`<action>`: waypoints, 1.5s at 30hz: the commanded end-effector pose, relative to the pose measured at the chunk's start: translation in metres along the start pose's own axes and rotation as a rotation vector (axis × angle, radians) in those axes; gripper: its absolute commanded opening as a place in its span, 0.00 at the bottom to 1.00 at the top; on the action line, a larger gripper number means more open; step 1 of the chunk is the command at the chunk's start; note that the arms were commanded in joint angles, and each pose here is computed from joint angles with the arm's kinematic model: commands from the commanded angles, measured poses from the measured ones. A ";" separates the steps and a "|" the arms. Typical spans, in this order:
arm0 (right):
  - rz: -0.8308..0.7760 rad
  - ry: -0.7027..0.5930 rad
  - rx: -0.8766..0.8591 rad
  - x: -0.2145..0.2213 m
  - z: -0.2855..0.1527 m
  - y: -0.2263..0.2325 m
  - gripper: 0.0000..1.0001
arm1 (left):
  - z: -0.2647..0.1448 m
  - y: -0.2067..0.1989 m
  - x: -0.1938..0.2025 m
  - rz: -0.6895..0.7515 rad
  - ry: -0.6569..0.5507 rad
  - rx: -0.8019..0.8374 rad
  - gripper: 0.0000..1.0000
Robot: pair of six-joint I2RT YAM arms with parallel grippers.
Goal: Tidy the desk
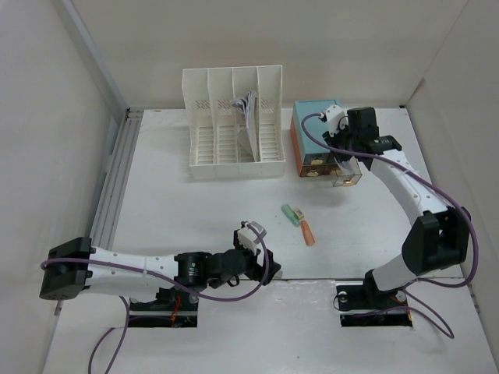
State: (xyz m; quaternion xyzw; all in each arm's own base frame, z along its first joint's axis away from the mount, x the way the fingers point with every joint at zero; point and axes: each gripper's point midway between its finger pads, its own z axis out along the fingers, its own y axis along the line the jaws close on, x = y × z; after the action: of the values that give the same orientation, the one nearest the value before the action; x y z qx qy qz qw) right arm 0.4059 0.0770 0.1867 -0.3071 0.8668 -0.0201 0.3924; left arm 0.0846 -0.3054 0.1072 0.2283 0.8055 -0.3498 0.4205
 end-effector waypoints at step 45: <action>0.130 0.407 0.055 0.132 -0.027 -0.010 0.00 | -0.005 -0.015 -0.022 0.016 -0.069 0.067 0.78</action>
State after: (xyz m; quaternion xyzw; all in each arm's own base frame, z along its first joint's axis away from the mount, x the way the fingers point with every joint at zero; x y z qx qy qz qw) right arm 0.3991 0.0446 0.1800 -0.2476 0.8808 -0.0276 0.4025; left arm 0.0838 -0.3085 0.1160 0.2415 0.7911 -0.3614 0.4304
